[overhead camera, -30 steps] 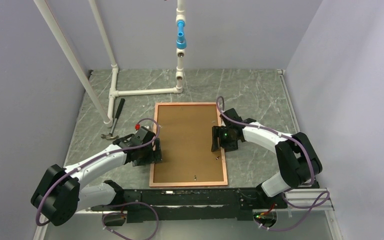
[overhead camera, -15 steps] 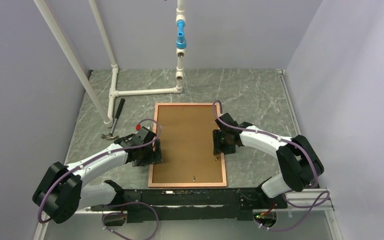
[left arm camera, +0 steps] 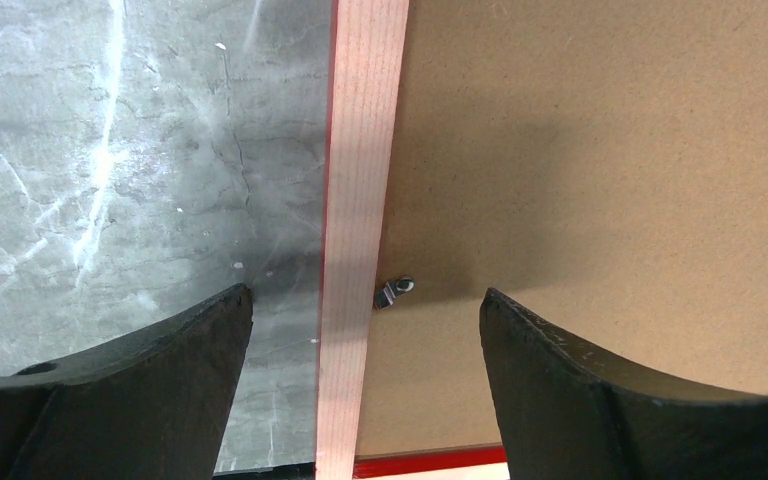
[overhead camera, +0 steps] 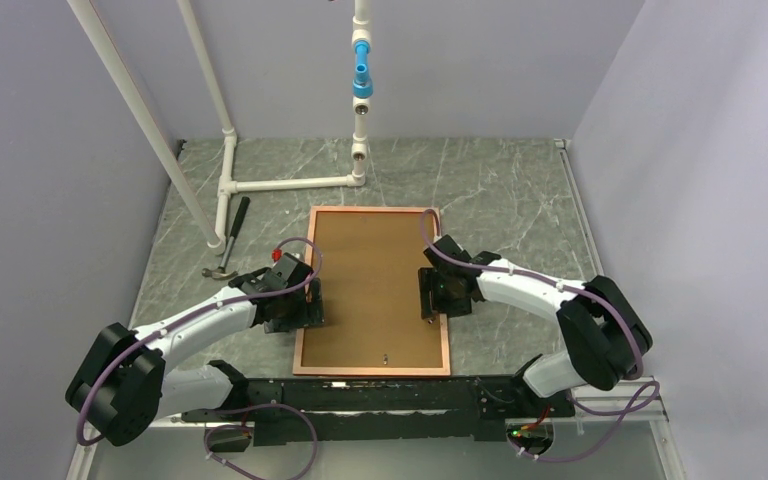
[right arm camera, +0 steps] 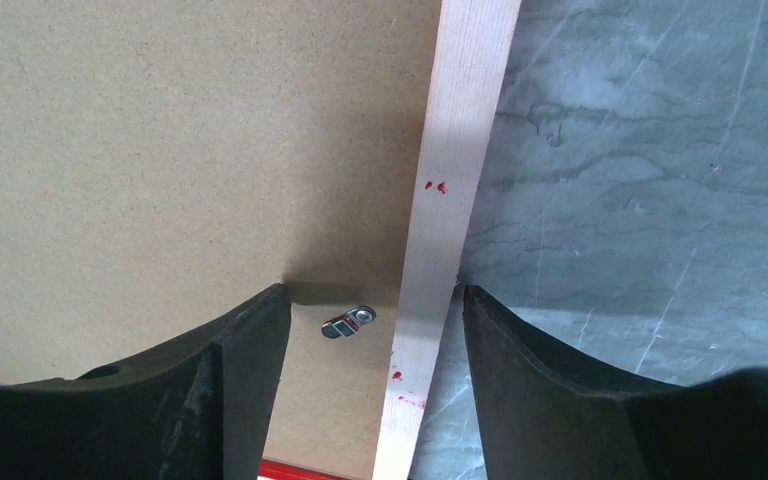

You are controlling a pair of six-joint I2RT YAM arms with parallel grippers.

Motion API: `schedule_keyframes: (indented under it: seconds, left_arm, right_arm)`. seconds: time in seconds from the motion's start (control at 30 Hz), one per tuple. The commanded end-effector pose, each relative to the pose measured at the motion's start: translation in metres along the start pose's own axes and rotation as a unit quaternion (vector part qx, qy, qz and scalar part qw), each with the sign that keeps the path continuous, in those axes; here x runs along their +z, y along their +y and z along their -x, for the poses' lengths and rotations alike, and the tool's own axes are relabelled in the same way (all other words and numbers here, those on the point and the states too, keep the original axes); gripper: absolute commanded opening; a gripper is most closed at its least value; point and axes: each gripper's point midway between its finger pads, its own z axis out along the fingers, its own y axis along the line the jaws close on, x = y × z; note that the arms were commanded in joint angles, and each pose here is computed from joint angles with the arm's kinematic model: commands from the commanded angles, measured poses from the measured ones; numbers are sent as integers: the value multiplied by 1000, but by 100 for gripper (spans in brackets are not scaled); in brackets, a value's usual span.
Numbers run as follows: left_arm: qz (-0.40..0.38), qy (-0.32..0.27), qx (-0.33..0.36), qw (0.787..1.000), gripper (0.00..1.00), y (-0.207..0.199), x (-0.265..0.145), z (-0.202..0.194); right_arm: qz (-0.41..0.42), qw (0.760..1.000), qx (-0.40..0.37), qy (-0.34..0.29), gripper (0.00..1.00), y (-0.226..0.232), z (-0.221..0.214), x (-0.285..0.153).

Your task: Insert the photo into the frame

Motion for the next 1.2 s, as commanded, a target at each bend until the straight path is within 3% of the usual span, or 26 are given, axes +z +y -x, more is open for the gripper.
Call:
schedule_keyframes:
  seconds: [0.0,0.27,0.4,0.5,0.67,0.77,0.87,1.0,1.17]
  left_arm:
    - [-1,-3,0,1000,87,-1,1,3]
    - [-1,-1,-1,1000,87,0,2,1]
    - [0,-1,-1,1000,87,1,2,1]
    - [0,0,-1,1000,87,0,3,0]
    - [-2,3,-1,1000,87,-1,4,0]
    - [-1,5,0,1000,87,0,5,-1]
    - [-1,7,0,1000,87,-1,6,-2]
    - [-1,7,0,1000,87,0,7,-2]
    - [-2,9,1,1000,87,0,7,-3]
  right_arm:
    - [-58,996,-5,62,64,-29,-41,1]
    - [-71,995,-9,65,39,-33,-45,3]
    - [-78,995,-12,65,32,-34,-45,1]
    - [-71,995,-13,62,33,-32,-44,-2]
    - [-52,997,-20,57,58,-23,-42,-8]
    - [-46,997,-27,57,64,-19,-43,-9]
    - [-51,996,-31,61,63,-19,-46,-7]
    - [-75,995,-32,61,49,-27,-49,-3]
    - [-94,994,-28,52,49,-31,-43,2]
